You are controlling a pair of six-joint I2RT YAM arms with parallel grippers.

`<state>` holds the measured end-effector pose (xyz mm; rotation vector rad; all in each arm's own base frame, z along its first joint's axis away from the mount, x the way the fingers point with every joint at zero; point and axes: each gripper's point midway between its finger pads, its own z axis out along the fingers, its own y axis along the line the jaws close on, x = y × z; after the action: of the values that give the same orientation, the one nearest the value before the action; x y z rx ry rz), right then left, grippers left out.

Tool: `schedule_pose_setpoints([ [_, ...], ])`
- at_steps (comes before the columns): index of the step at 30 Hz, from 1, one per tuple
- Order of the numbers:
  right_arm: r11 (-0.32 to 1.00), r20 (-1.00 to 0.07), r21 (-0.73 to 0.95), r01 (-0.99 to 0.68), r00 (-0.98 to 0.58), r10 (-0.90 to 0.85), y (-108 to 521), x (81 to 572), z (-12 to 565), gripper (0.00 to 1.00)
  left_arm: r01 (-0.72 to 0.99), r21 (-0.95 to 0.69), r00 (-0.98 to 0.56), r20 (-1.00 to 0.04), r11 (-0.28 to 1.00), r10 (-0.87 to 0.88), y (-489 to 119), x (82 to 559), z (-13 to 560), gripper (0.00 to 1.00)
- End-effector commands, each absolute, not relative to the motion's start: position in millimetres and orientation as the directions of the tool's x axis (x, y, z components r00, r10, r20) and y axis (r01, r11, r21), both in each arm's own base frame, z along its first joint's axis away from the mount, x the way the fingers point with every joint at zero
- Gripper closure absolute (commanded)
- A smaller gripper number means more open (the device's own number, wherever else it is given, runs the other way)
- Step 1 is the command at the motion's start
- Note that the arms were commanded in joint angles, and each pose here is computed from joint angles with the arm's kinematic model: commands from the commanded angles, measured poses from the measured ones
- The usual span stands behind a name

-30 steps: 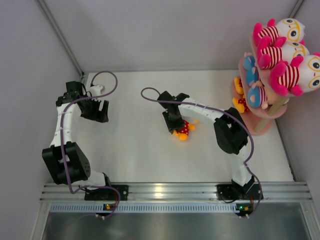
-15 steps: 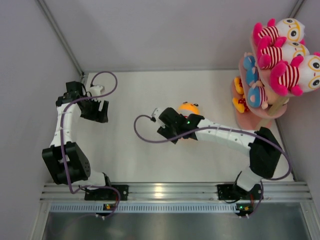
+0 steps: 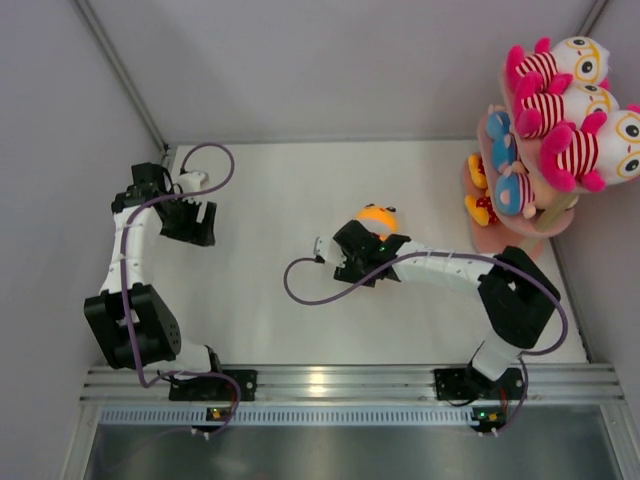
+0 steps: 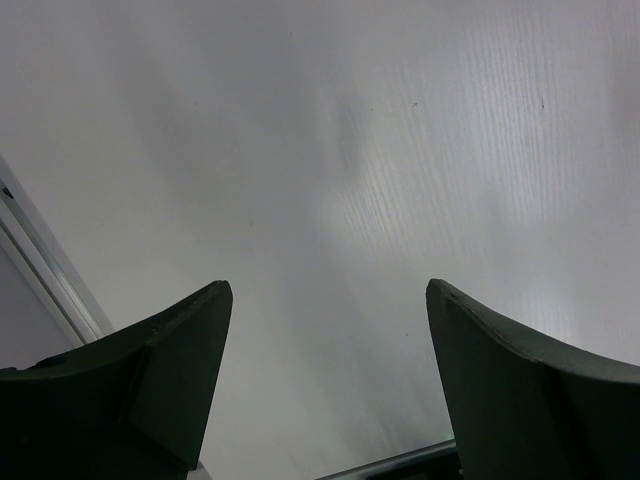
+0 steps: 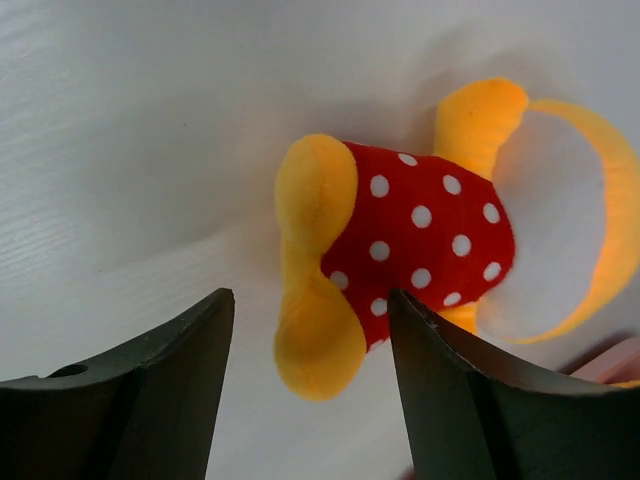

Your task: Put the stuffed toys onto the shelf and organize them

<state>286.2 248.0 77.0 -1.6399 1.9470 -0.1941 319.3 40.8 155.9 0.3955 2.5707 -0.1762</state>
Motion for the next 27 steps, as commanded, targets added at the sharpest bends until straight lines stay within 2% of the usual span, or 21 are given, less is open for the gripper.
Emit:
schedule_pose_setpoints([
  [1,0.233,-0.3,-0.507,-0.83,-0.083,-0.95,248.2,311.6,70.6,0.37,0.315,-0.006,-0.793,-0.55,0.949,0.26,46.4,321.7,173.3,0.15],
  [3,0.266,-0.252,-0.526,-0.808,-0.15,-0.956,227.8,322.8,59.5,0.4,0.319,-0.001,-0.795,-0.545,0.948,0.267,47.2,320.6,172.7,0.15],
  [5,0.28,-0.232,-0.526,-0.803,-0.182,-0.956,217.0,325.6,51.7,0.48,0.32,-0.001,-0.796,-0.543,0.948,0.268,46.9,320.3,172.5,0.15],
  [6,0.287,-0.239,-0.521,-0.804,-0.186,-0.953,218.3,327.0,47.5,0.73,0.321,-0.001,-0.794,-0.546,0.947,0.268,47.1,321.0,172.8,0.15],
  [8,0.347,-0.274,-0.519,-0.781,-0.233,-0.933,223.6,330.7,50.2,0.93,0.321,-0.008,-0.792,-0.55,0.947,0.263,46.0,322.7,173.4,0.15],
  [9,0.377,-0.259,-0.527,-0.762,-0.278,-0.925,218.6,332.5,51.2,1.0,0.318,-0.013,-0.793,-0.551,0.948,0.259,45.3,322.7,173.8,0.15],
  [12,0.541,-0.359,-0.506,-0.671,-0.407,-0.84,226.7,339.6,83.6,1.0,0.323,-0.021,-0.789,-0.558,0.946,0.257,43.0,322.4,175.1,0.15],
  [14,0.631,-0.383,-0.474,-0.614,-0.502,-0.776,222.0,333.3,105.8,1.0,0.326,-0.018,-0.789,-0.557,0.945,0.261,43.4,322.5,174.6,0.15],
  [15,0.657,-0.373,-0.5,-0.564,-0.544,-0.751,211.0,332.6,118.4,1.0,0.325,-0.018,-0.79,-0.555,0.946,0.261,43.7,322.6,174.1,0.15],
  [16,0.689,-0.309,-0.497,-0.527,-0.635,-0.708,191.7,314.8,121.0,1.0,0.326,-0.015,-0.789,-0.555,0.945,0.263,44.1,322.8,174.5,0.15],
  [18,0.743,-0.292,-0.488,-0.459,-0.716,-0.634,179.9,305.8,142.9,1.0,0.332,-0.017,-0.789,-0.554,0.943,0.268,43.9,323.3,173.2,0.15],
  [19,0.756,-0.229,-0.49,-0.434,-0.773,-0.592,163.1,288.1,146.0,1.0,0.335,-0.018,-0.786,-0.557,0.942,0.269,42.7,323.7,174.0,0.15],
  [23,0.807,-0.135,-0.453,-0.379,-0.865,-0.483,120.7,261.1,156.2,1.0,0.345,-0.026,-0.781,-0.562,0.938,0.272,41.4,325.3,174.1,0.15],
  [27,0.852,-0.182,-0.434,-0.294,-0.897,-0.403,90.8,257.7,172.4,1.0,0.349,-0.026,-0.777,-0.566,0.937,0.275,40.4,324.1,175.5,0.15],
])
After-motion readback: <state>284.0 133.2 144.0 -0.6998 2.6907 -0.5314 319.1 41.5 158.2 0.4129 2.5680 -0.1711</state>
